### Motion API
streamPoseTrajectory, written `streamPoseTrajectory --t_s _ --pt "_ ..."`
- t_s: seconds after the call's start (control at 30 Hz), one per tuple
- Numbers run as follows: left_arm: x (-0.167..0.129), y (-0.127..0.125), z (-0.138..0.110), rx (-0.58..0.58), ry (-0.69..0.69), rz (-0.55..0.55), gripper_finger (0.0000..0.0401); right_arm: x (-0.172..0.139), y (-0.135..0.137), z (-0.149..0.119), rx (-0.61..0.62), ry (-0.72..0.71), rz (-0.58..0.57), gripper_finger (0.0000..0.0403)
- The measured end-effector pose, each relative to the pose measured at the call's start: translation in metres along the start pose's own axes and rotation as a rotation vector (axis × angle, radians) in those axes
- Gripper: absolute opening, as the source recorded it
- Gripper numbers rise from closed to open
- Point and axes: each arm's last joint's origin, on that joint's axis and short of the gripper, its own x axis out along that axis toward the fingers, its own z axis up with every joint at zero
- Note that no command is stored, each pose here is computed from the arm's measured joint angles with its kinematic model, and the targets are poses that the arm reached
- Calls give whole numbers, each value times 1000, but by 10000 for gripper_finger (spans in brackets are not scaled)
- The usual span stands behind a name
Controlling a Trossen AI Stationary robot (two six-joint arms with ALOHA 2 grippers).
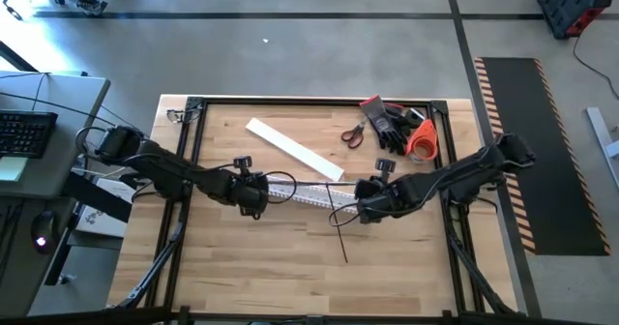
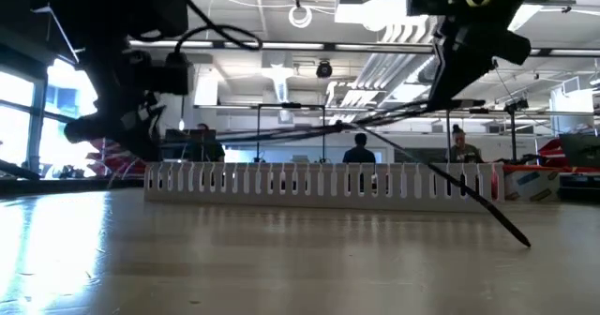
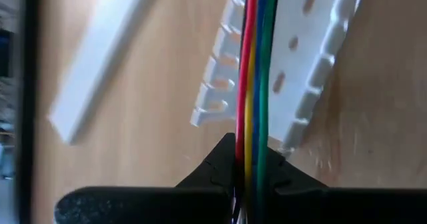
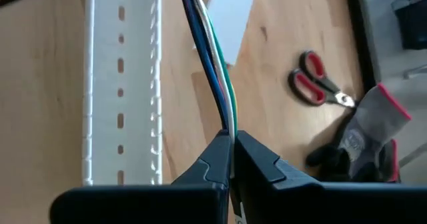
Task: Ziptie cables
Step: Put the colored ziptied cable into the white cable duct
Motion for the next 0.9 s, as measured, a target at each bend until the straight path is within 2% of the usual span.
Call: streamPoseTrajectory --t_s 0.2,0.4,0.57,0.7,0.9 --pt "11 -4 -13 25 61 7 9 6 4 -5 9 25 56 0" --pt "6 0 -20 24 172 27 67 8 9 -2 16 -15 131 0" --pt "-10 7 -16 -30 229 104 106 8 12 1 6 -28 191 0" --pt "-25 6 -6 -76 179 158 112 7 14 0 4 -1 243 0" --pt "-47 -3 9 -146 51 164 113 10 16 -5 28 32 284 0"
